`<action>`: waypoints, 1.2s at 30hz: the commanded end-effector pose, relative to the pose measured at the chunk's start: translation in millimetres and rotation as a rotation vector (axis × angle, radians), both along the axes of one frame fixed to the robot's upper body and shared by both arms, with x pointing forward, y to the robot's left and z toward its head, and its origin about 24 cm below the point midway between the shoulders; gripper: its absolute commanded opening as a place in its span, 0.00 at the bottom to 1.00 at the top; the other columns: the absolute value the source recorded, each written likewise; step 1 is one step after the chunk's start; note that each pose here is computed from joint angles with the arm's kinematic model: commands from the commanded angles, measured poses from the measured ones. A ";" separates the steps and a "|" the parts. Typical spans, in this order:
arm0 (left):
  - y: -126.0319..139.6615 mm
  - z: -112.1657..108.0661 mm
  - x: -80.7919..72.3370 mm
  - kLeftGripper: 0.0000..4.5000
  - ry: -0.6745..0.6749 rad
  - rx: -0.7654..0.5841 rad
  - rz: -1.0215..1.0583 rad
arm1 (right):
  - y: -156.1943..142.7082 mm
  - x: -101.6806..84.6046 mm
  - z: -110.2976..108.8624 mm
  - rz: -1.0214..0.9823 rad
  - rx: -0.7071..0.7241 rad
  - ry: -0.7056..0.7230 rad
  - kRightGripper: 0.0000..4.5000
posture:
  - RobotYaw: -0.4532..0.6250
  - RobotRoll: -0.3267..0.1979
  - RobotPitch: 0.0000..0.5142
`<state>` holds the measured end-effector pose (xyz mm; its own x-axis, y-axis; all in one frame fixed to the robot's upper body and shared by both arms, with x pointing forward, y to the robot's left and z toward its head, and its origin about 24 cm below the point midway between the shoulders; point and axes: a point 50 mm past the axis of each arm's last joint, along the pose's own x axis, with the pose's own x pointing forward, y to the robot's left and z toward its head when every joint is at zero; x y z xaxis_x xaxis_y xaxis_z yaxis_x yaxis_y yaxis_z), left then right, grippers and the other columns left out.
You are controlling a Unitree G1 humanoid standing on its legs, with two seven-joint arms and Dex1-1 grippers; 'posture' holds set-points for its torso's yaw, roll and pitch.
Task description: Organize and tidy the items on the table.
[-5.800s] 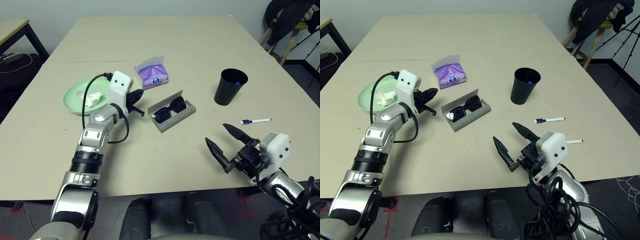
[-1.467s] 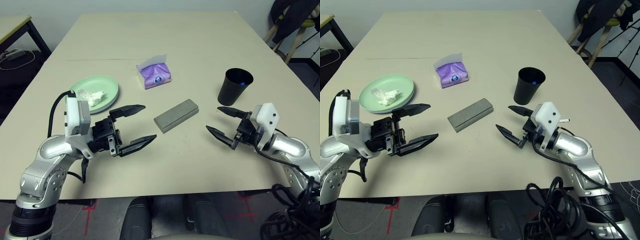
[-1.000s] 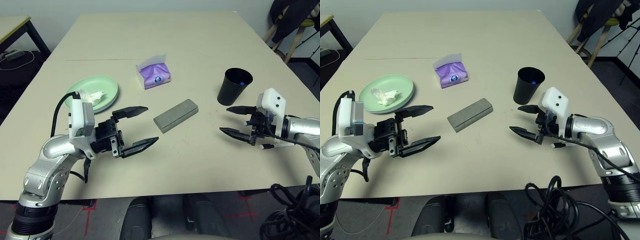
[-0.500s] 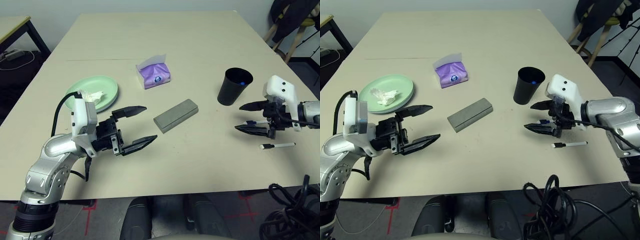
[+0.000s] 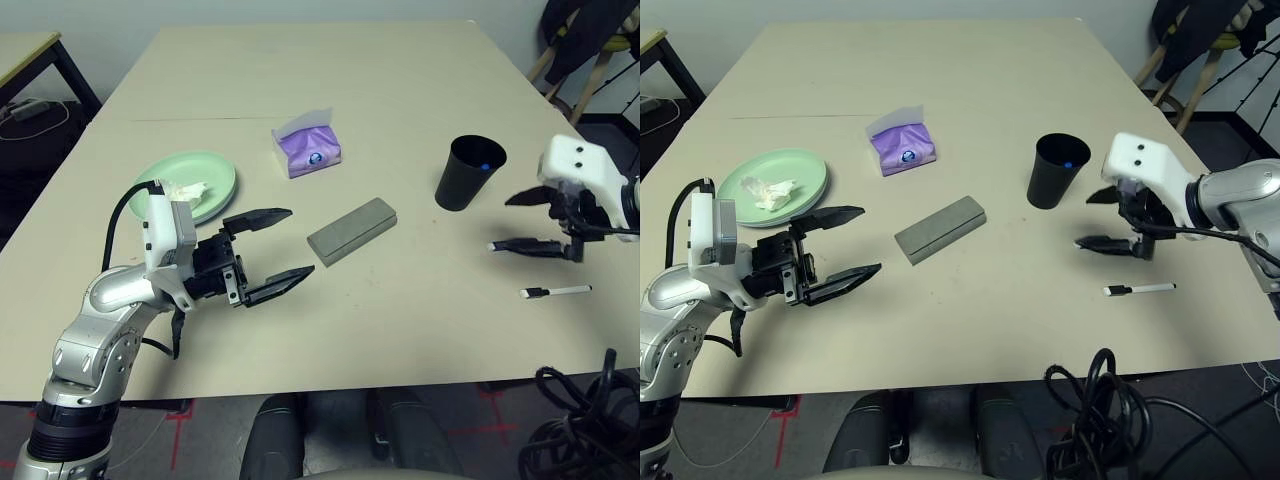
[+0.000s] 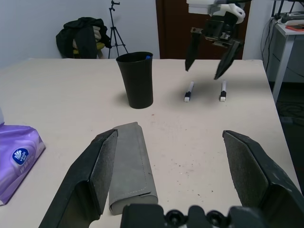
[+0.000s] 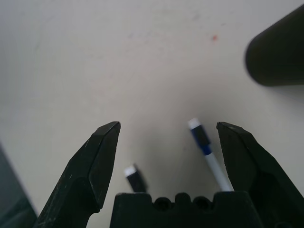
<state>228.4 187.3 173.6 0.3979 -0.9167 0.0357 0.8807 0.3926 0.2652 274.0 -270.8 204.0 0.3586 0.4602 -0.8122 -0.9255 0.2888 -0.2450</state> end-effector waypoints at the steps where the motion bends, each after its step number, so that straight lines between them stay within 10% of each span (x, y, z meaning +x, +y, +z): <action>1: -2.2 -3.4 0.7 0.99 0.017 0.010 -0.003 | 0.5 -10.5 0.0 0.063 -0.077 0.089 1.00 | 0.42 0.62 0.23; 36: -10.0 -0.4 4.2 0.99 0.019 0.002 -0.015 | 4.3 7.6 -35.6 0.445 -0.548 0.151 1.00 | 0.42 0.62 0.25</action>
<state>232.1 179.5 174.1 0.3925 -0.9191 0.0350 0.8870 0.3883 0.2498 282.4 -265.3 170.4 0.1125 0.0656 -0.9915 -0.9624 -0.2413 -0.1251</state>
